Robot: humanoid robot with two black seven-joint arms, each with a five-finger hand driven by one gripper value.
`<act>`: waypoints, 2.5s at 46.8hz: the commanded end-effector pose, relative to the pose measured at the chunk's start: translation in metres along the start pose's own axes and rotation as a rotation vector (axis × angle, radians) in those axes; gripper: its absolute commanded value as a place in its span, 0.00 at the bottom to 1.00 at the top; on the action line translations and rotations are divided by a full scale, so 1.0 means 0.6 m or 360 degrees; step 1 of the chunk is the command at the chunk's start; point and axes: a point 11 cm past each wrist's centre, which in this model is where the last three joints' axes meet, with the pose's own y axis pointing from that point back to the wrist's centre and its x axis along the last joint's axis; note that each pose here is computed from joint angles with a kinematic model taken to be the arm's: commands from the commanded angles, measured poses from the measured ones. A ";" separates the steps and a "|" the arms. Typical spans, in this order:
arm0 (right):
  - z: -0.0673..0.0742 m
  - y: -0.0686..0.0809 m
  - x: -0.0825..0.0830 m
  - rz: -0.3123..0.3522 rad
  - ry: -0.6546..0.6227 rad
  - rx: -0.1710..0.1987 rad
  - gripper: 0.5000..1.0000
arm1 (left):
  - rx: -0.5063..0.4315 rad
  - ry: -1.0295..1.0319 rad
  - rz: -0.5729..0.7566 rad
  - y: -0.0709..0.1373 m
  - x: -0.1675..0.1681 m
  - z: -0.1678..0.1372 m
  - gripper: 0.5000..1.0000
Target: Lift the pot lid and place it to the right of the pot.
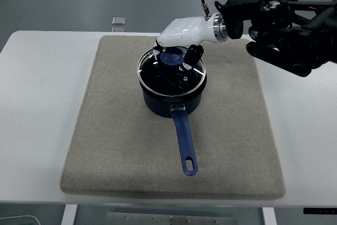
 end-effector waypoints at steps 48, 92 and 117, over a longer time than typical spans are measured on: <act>0.121 0.054 0.007 0.0008 0.0041 -0.0384 0.00 | 0.0000 0.0000 -0.0001 0.000 0.000 0.000 1.00; 0.201 0.128 -0.107 -0.0153 0.0033 -0.0560 0.00 | 0.0000 0.0000 -0.0001 0.000 0.000 0.000 1.00; 0.205 0.154 -0.165 -0.0298 0.0022 -0.0480 0.00 | 0.0000 0.0000 0.0001 0.000 0.000 0.000 1.00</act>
